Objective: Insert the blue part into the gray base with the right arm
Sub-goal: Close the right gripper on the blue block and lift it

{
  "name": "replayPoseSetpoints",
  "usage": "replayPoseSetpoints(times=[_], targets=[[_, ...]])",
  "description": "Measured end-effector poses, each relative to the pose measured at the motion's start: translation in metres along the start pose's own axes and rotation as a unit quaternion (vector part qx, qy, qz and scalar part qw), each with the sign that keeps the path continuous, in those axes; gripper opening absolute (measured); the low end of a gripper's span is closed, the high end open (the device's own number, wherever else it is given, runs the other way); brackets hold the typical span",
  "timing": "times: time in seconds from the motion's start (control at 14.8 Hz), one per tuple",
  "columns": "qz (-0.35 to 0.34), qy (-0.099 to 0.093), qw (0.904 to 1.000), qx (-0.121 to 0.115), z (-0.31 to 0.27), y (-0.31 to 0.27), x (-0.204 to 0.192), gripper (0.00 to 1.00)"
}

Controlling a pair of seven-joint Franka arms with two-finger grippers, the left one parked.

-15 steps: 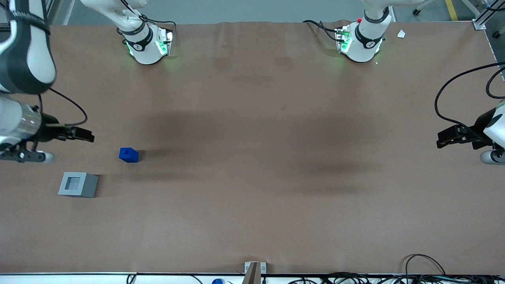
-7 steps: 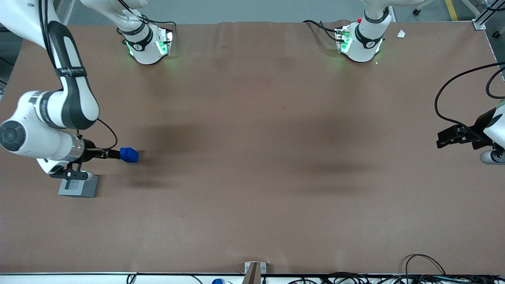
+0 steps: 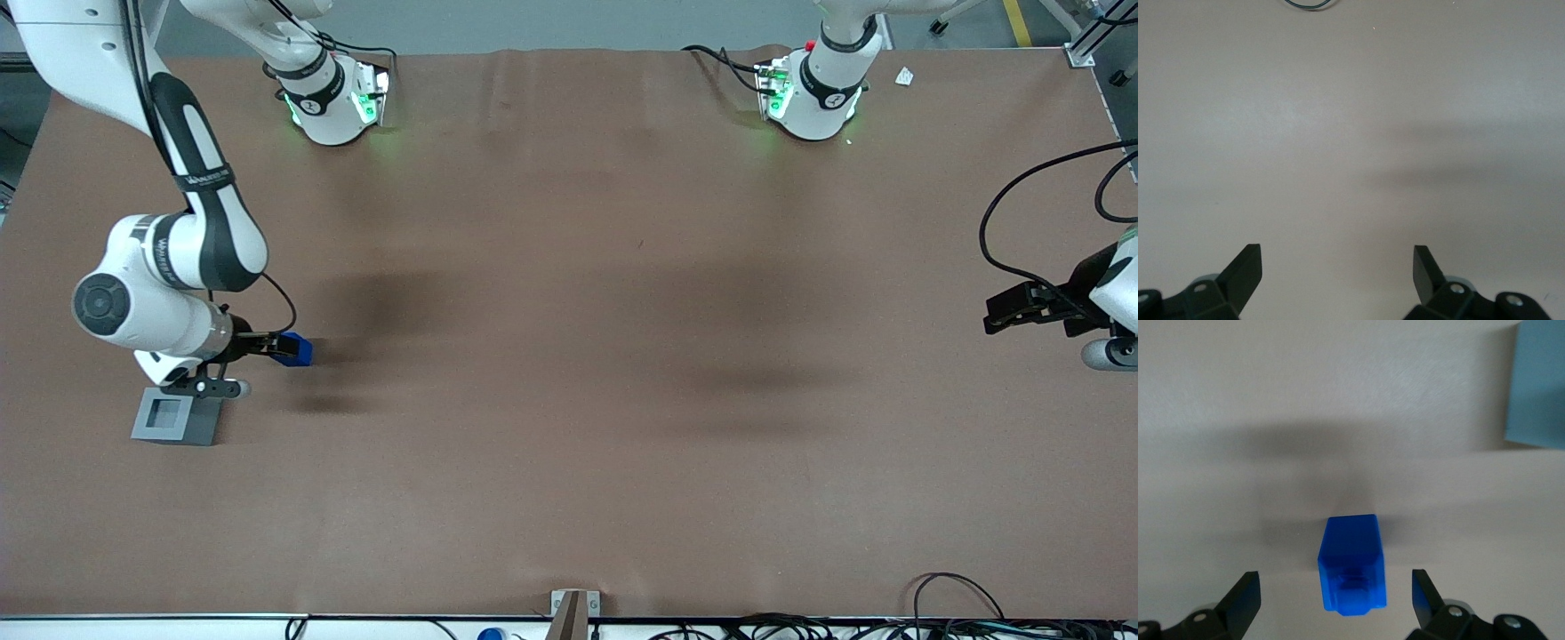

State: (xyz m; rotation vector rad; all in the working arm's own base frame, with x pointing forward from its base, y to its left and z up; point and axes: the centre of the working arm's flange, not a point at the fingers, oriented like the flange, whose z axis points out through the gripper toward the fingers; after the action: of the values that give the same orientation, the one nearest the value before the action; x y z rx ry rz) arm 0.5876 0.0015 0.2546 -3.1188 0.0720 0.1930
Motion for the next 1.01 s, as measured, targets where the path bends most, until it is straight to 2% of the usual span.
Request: replayPoseSetpoints(times=[0.41,0.68,0.95,1.01], targets=[[-0.016,-0.005,0.9998,-0.013,0.013,-0.005,-0.008,0.99],[-0.018,-0.010,0.9997,-0.017,0.017,-0.003,-0.011,0.91],[-0.016,-0.011,0.9997,-0.017,0.025,-0.001,-0.012,0.78],[-0.015,-0.010,0.9997,-0.018,0.028,0.001,-0.012,0.78]])
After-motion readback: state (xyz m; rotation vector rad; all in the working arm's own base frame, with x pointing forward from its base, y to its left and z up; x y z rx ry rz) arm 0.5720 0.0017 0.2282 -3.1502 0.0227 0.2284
